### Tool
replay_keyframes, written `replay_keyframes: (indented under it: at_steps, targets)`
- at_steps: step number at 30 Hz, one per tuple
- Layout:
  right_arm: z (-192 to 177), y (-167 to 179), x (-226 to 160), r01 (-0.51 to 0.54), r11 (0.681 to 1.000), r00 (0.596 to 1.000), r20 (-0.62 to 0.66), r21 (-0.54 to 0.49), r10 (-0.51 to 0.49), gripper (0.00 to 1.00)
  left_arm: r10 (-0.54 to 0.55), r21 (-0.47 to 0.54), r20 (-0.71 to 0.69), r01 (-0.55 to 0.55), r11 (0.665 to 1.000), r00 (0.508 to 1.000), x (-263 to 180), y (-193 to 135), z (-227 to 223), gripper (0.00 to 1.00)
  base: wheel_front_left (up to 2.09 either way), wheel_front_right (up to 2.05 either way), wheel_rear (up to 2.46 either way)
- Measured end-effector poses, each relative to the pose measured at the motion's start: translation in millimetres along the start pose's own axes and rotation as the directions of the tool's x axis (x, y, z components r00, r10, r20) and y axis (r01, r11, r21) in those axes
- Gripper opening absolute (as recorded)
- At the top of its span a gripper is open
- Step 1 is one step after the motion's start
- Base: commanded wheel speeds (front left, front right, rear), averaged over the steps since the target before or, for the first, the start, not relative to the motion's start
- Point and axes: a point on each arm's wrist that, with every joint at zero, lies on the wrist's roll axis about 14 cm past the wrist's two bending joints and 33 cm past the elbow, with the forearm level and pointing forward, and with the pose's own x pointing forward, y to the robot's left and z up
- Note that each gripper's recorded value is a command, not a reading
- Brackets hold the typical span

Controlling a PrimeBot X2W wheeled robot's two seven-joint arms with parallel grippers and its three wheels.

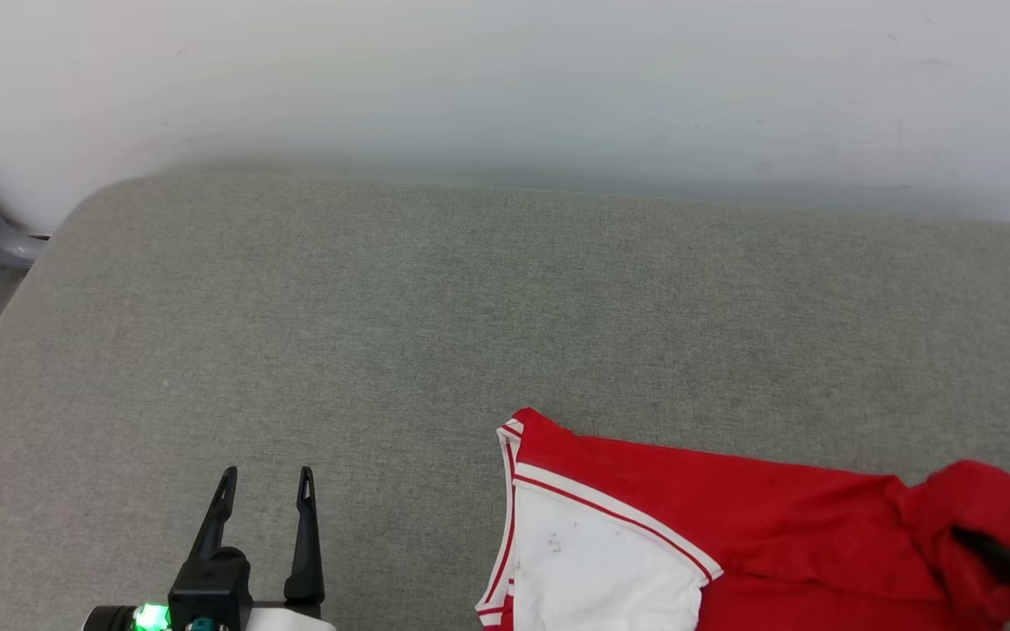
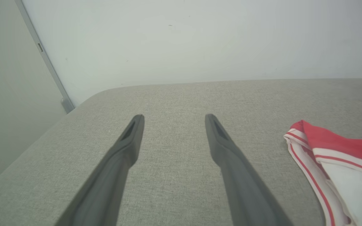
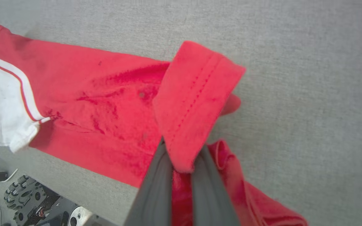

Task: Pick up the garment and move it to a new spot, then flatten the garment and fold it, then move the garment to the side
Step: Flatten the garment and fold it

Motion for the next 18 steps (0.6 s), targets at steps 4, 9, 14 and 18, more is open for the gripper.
replay_keyframes:
  at_steps: [4,9,14,18]
  targets:
    - [7,46,3,-0.126,0.991,0.992,0.007,-0.041,0.126,0.0,-0.008,-0.004,-0.003,0.008,1.0,1.0,0,-2,-1,1.0,0.0,0.0,0.0]
    - [6,96,11,-0.244,0.962,0.97,-0.031,-0.122,0.242,0.0,-0.013,-0.006,-0.007,0.013,1.0,1.0,1,-4,-2,1.0,0.0,0.0,0.0]
    - [9,137,26,-0.325,0.924,0.946,-0.074,-0.202,0.317,0.0,-0.013,-0.012,-0.007,0.013,1.0,1.0,4,-4,-2,1.0,0.0,0.0,0.0]
    - [13,170,41,-0.396,0.887,0.918,-0.101,-0.24,0.383,0.0,-0.003,-0.01,-0.016,0.003,1.0,1.0,4,-2,-4,1.0,0.0,0.0,0.0]
